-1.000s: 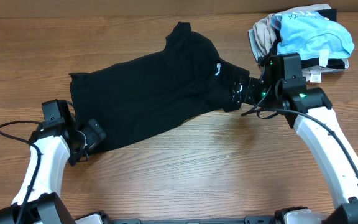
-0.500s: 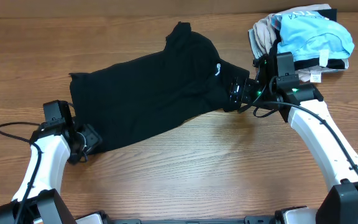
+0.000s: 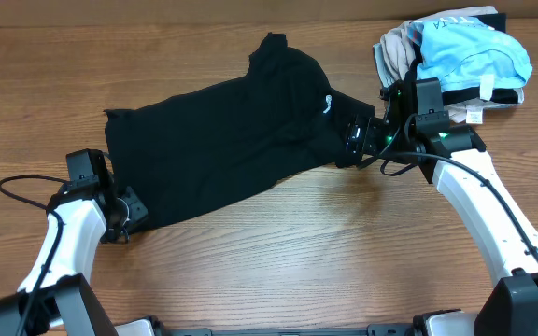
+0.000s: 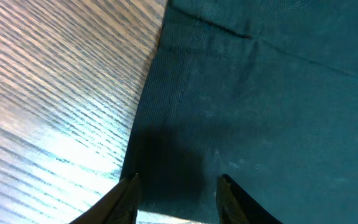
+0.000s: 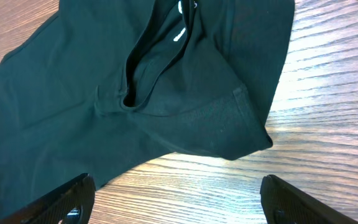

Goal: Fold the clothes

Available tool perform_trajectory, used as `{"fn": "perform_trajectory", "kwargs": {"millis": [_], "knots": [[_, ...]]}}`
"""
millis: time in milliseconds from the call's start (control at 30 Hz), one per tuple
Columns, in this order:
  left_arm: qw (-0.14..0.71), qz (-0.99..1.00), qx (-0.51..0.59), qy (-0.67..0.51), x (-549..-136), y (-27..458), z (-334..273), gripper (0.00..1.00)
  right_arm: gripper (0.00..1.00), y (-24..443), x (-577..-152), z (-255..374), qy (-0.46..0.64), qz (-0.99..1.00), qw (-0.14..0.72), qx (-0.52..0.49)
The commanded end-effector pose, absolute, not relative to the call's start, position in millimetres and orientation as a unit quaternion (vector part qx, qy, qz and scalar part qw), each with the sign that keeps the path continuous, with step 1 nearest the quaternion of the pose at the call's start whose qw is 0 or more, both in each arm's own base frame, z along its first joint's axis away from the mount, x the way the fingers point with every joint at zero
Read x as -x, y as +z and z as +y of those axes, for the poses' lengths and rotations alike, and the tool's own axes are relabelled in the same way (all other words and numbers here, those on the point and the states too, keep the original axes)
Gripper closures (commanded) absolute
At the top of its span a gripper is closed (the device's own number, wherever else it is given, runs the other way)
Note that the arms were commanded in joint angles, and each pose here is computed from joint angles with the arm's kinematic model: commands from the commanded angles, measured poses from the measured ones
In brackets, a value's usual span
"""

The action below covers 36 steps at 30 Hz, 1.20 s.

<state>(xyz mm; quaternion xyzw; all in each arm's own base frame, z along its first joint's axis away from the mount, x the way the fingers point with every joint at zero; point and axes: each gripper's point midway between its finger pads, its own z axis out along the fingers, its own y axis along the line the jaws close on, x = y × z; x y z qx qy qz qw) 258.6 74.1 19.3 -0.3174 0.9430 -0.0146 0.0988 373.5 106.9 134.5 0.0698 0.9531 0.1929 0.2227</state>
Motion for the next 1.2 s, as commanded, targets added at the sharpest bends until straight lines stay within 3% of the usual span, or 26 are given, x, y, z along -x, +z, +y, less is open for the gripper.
{"fn": "perform_trajectory", "kwargs": {"millis": [0,333,567,833,1100,1167], "knots": [[0.078,0.953,0.292,-0.005,-256,4,74,0.63,0.12,134,-373,109,0.202,0.952,0.221,-0.068],[0.023,0.956,0.293,-0.004,-249,-38,72,0.96,0.21,117,-376,110,0.206,0.952,0.195,-0.111],[0.021,0.956,0.293,-0.004,-249,-38,72,0.96,0.25,84,-378,99,0.179,0.949,0.151,-0.208],[0.018,0.956,0.293,-0.005,-249,-36,71,0.96,0.25,64,-380,95,0.161,0.953,0.139,-0.217],[0.012,0.956,0.293,-0.01,-253,-28,71,0.96,0.44,45,-386,94,0.152,0.955,0.132,-0.219],[0.011,0.956,0.293,-0.01,-254,-27,71,0.96,0.53,44,-387,92,0.146,0.955,0.134,-0.221]]}}
